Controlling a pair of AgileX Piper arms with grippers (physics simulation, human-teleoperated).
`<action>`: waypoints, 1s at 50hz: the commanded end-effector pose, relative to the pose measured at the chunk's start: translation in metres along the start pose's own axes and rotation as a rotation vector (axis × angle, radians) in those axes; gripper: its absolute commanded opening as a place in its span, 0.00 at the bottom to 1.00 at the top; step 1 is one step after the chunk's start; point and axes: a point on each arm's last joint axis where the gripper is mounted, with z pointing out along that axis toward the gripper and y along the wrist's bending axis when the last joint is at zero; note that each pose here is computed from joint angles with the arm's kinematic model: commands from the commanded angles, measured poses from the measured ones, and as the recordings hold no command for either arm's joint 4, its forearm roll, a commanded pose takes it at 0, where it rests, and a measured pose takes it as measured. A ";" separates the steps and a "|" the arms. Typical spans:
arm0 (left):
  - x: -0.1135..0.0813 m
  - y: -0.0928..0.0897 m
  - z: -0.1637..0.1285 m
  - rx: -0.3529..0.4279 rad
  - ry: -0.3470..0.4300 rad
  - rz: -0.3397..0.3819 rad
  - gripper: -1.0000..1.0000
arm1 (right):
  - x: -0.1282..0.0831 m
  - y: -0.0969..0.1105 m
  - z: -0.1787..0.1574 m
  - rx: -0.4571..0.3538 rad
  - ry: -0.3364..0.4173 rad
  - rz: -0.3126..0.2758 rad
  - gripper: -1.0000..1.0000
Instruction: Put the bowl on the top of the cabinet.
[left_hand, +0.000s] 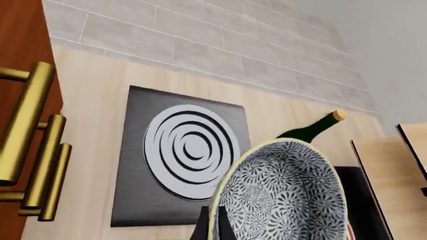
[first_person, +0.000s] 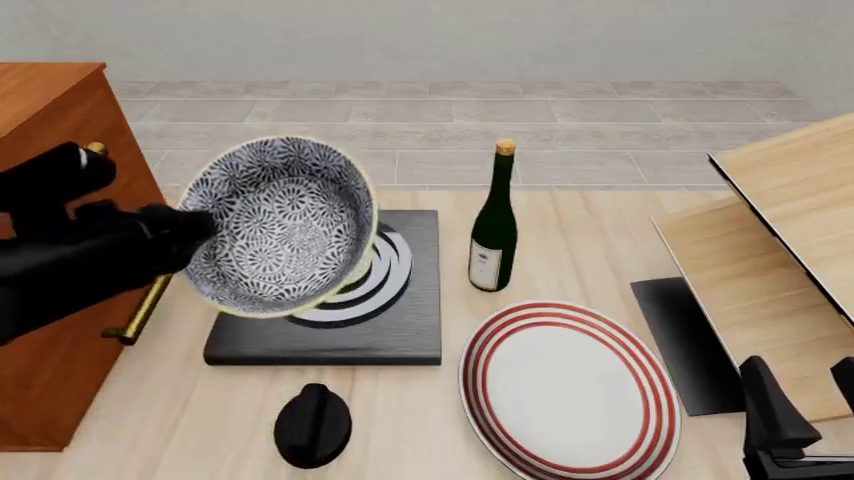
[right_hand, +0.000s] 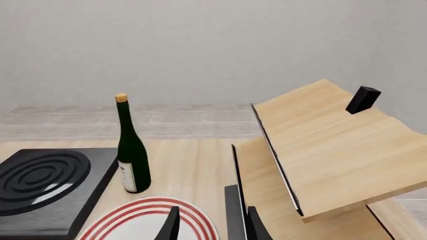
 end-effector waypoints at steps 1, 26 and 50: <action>0.002 0.010 0.024 -0.052 0.034 -0.079 0.00 | 0.001 0.000 0.000 0.003 0.000 0.003 1.00; -0.018 0.004 0.035 -0.090 0.081 -0.092 0.00 | 0.002 0.000 0.000 0.004 0.001 0.002 1.00; -0.069 -0.013 0.002 -0.095 0.031 -0.099 0.00 | 0.000 0.000 0.000 0.004 0.003 0.000 1.00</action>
